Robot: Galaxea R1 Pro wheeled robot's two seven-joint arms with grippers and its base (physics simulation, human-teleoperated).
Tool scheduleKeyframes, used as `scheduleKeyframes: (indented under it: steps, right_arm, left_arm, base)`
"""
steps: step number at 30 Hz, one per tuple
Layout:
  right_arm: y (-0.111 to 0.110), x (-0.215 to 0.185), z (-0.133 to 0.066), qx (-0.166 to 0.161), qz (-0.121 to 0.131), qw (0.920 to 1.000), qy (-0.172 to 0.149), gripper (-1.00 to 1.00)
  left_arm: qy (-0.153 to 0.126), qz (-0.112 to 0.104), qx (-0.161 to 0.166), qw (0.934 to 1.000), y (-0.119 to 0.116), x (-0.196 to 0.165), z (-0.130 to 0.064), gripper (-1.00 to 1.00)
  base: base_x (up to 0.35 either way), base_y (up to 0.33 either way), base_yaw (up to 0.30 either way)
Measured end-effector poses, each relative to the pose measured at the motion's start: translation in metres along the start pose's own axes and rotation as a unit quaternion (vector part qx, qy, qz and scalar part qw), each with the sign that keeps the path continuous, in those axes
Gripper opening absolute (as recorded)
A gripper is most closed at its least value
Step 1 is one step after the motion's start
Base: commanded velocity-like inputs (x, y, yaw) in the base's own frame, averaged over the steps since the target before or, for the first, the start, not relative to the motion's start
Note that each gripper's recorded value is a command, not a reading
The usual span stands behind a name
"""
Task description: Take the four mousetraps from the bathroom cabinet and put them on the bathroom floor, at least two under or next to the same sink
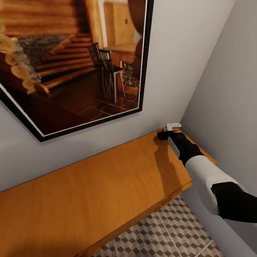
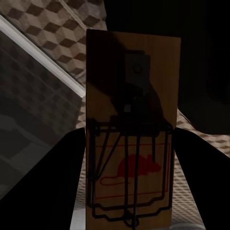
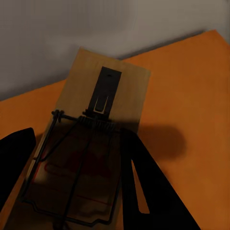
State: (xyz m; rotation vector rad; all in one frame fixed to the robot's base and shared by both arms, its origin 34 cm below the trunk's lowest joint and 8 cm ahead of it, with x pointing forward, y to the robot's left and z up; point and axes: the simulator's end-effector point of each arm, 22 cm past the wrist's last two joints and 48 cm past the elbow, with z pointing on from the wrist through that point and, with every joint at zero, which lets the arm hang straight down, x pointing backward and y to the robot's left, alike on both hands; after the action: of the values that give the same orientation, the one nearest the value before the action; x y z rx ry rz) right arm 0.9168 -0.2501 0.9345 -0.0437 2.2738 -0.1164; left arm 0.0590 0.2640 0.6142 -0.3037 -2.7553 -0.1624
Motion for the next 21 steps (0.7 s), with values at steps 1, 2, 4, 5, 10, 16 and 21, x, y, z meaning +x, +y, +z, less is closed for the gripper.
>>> scheduleKeyframes:
  steps: [1,2,4,5,10,16,21]
  right_arm:
    - [0.0000,0.0000,0.0000,0.000,0.000,1.0000,0.000,-1.00]
    - [0.0000,0.0000,0.0000,0.000,0.000,1.0000,0.000,-1.00]
    - [0.0000,0.0003,0.0002,0.000,0.000,1.0000,0.000,-1.00]
    - [0.0000,0.0002,0.0002,0.000,0.000,1.0000,0.000,-1.00]
    - [0.0000,0.0007,0.0005,0.000,0.000,1.0000,0.001,-1.00]
    - [0.0000,0.0008,0.0003,0.000,0.000,1.0000,0.001,-1.00]
    - [0.0001,0.0008,0.0002,0.000,0.001,1.0000,0.001,-1.00]
  left_arm:
    - [0.000,0.000,0.000,1.0000,-0.0004,-0.0001,-0.0001,-1.00]
    - [0.000,0.000,0.001,1.0000,-0.0008,-0.0002,-0.0001,-1.00]
    - [0.000,0.000,0.001,1.0000,-0.0013,-0.0003,-0.0002,-1.00]
    - [0.000,0.000,0.001,1.0000,-0.0014,-0.0003,-0.0002,-1.00]
    - [0.000,0.000,0.001,1.0000,-0.0016,-0.0004,-0.0002,-1.00]
    - [0.000,0.000,0.001,1.0000,-0.0007,-0.0002,-0.0001,-1.00]
    - [0.000,0.000,0.001,1.0000,-0.0010,-0.0002,-0.0001,-1.00]
  base:
    - [0.000,0.000,0.000]
    - [-0.006,0.000,0.000]
    - [-0.059,0.000,0.000]
    - [-0.095,0.000,0.000]
    - [-0.144,0.000,0.000]
    - [-0.133,0.000,0.000]
    - [-0.020,0.000,0.000]
